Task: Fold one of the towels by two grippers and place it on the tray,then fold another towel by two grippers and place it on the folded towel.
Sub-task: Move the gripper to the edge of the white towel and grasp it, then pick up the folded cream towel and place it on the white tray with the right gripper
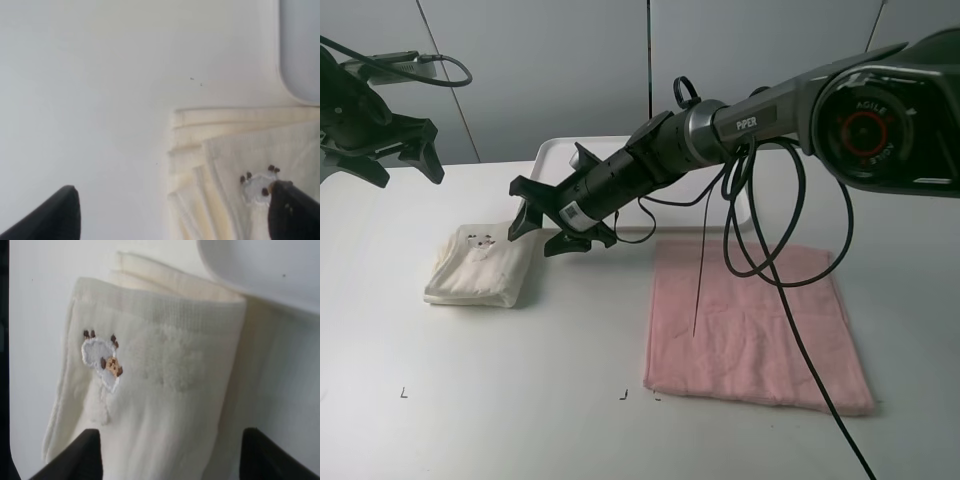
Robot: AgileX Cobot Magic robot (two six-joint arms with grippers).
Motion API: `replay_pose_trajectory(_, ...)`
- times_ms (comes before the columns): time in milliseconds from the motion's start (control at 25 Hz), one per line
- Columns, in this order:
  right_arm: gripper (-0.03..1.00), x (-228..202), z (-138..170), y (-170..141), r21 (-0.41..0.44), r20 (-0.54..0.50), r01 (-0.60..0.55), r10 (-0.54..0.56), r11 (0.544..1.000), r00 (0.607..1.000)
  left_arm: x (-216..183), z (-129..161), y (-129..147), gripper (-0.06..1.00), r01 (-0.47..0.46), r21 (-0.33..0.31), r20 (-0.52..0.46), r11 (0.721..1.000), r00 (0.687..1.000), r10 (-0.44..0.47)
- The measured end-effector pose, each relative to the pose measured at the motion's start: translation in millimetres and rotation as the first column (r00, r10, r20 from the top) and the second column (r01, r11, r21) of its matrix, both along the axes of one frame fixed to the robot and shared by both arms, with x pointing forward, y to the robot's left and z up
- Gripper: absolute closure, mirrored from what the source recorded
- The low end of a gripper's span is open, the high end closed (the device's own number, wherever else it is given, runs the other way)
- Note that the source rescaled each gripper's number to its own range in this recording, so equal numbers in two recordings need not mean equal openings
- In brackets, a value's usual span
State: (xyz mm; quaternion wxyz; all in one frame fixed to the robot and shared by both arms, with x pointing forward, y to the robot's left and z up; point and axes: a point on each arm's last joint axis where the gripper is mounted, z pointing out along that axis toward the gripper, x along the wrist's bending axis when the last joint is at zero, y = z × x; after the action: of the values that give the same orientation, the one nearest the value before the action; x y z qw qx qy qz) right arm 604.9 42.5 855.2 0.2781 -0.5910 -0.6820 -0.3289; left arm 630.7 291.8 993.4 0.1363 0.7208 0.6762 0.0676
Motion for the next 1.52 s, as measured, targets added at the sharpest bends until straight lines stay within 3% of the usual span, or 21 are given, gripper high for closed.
replay_pose_trajectory(160,0.25,1,-3,0,-0.001,-0.004,0.011,-0.011,1.0,1.0,0,0,0,-0.02,0.001,0.0,0.0,1.0,1.0,-0.001)
replay_pose_trajectory(640,0.25,-5,-19,8,0.0,-0.038,0.035,-0.035,0.999,0.999,0,0,0,-0.02,0.002,0.001,0.0,1.0,1.0,-0.002)
replay_pose_trajectory(960,0.33,-19,-22,25,-0.013,-0.001,0.027,-0.027,1.0,1.0,0,0,0,-0.02,0.004,0.001,0.0,1.0,1.0,-0.004)
replay_pose_trajectory(1080,0.43,-20,-26,27,-0.017,-0.005,0.03,-0.03,0.999,1.0,-1,0,0,-0.02,0.006,0.001,-0.005,1.0,1.0,-0.006)
replay_pose_trajectory(1160,0.58,-20,-29,26,-0.024,-0.005,0.033,-0.033,0.999,0.999,-1,0,0,-0.02,0.008,0.002,-0.005,1.0,1.0,-0.008)
replay_pose_trajectory(1280,0.89,-20,-30,26,-0.023,0.012,0.02,-0.019,1.0,1.0,-1,0,0,-0.02,0.008,0.002,-0.006,1.0,1.0,-0.008)
replay_pose_trajectory(1520,0.92,-23,-27,29,0.017,0.032,-0.032,0.032,0.999,0.999,-1,0,0,-0.02,0.01,0.002,-0.005,1.0,1.0,-0.01)
